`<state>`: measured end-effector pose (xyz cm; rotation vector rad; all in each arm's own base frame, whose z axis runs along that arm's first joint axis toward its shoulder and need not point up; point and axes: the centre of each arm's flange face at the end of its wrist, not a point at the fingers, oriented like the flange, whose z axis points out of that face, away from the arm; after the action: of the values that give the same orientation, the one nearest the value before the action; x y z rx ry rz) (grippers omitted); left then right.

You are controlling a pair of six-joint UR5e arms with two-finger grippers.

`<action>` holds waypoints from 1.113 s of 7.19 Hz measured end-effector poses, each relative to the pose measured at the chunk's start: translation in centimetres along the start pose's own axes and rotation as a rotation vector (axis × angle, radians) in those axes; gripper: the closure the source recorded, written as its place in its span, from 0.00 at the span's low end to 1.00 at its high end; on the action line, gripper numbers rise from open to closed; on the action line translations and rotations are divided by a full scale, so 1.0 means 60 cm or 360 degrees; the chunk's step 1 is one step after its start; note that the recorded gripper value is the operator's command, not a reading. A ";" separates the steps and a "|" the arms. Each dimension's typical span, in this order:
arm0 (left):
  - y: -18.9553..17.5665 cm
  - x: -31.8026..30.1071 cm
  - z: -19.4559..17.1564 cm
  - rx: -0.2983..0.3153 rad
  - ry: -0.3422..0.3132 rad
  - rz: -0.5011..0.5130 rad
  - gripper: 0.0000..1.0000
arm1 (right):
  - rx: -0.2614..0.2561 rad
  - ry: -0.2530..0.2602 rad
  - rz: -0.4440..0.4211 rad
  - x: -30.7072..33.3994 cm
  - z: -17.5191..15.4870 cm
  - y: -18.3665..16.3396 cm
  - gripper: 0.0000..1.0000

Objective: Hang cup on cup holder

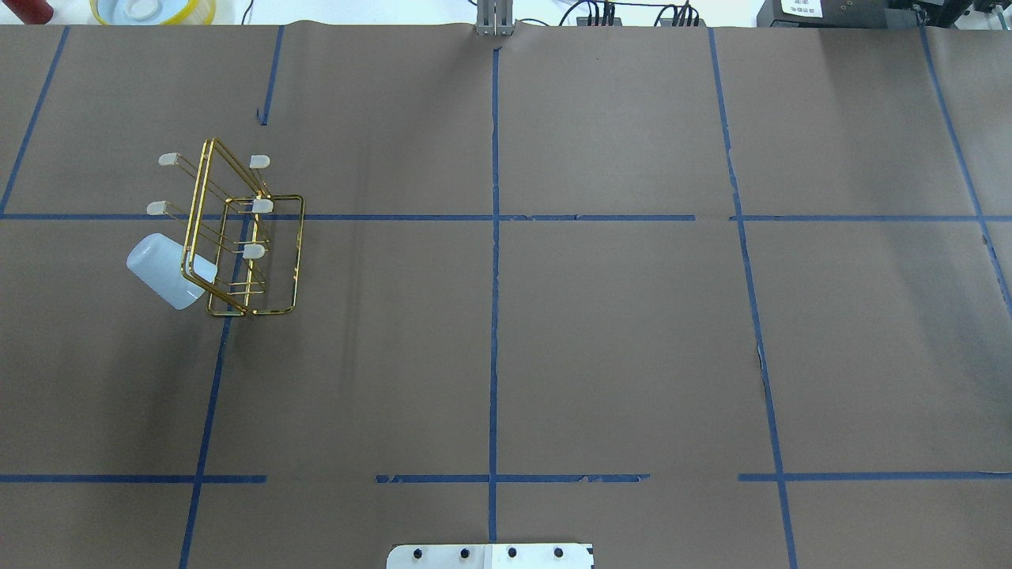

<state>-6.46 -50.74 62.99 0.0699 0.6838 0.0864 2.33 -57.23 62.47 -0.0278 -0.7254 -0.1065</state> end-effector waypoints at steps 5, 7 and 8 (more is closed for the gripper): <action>0.015 0.003 0.018 -0.0059 0.0144 -0.0063 0.00 | 0.0000 0.0000 0.0001 0.000 0.000 0.000 0.00; 0.015 0.003 0.019 -0.0062 0.0143 -0.0068 0.00 | 0.0000 0.0000 0.0001 0.000 0.000 0.000 0.00; 0.013 0.005 0.018 -0.0060 0.0144 -0.0065 0.00 | -0.0001 0.0000 0.0001 0.000 0.000 0.000 0.00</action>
<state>-5.60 -49.99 63.74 0.0159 0.7736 0.0633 2.33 -57.22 62.48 -0.0284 -0.7254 -0.1063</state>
